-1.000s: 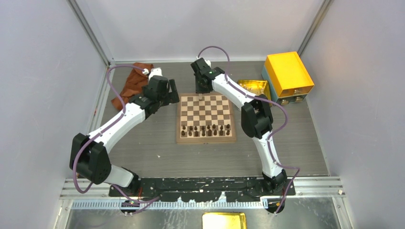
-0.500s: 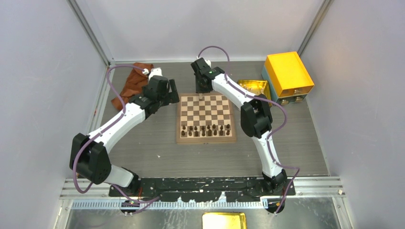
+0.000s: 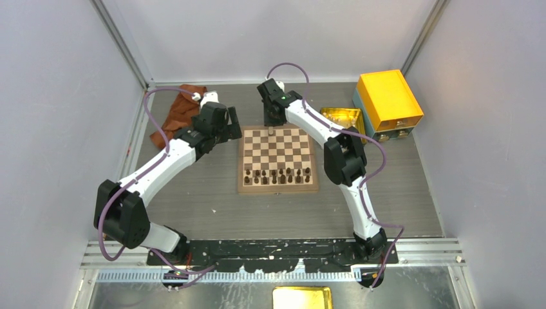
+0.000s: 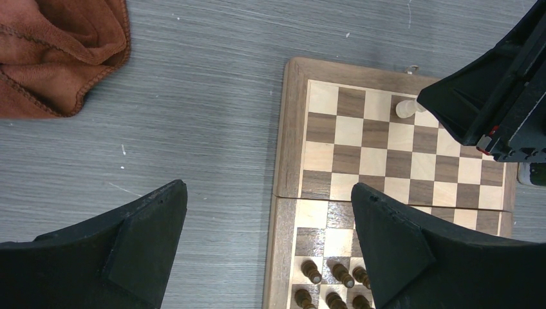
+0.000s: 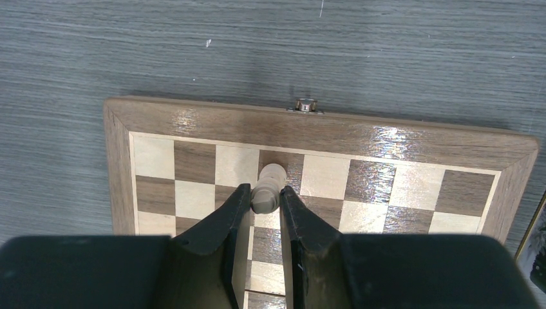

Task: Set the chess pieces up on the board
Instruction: Place the chess piece on the chessboard.

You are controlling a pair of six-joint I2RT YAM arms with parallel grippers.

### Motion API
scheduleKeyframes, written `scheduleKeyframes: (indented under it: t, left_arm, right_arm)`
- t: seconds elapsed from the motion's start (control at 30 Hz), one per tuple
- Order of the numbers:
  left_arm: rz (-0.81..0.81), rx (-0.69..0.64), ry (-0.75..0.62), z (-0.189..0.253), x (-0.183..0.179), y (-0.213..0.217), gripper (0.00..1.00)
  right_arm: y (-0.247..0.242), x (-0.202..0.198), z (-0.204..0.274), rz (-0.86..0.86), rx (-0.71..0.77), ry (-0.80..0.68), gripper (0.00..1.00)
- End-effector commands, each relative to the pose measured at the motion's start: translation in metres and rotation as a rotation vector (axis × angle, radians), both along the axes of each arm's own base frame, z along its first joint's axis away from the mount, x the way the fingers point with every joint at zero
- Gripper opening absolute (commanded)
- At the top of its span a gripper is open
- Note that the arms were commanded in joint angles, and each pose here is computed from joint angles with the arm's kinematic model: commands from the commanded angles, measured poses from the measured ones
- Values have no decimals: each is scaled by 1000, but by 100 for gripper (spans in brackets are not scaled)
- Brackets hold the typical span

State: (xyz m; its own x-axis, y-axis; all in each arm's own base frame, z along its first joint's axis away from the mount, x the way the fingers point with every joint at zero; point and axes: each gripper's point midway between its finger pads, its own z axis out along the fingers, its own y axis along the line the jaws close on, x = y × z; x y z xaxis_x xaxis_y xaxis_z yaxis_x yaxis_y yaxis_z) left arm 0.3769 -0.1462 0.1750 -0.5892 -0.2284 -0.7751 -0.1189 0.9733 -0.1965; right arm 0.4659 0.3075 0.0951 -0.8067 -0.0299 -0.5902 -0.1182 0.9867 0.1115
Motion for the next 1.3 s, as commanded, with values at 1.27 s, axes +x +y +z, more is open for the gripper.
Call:
scheduleKeyframes:
  t: [1.27]
  left_arm:
    - [16, -29, -65, 17, 8, 0, 100]
  right_arm:
    - [-23, 10, 26, -36, -32, -76, 1]
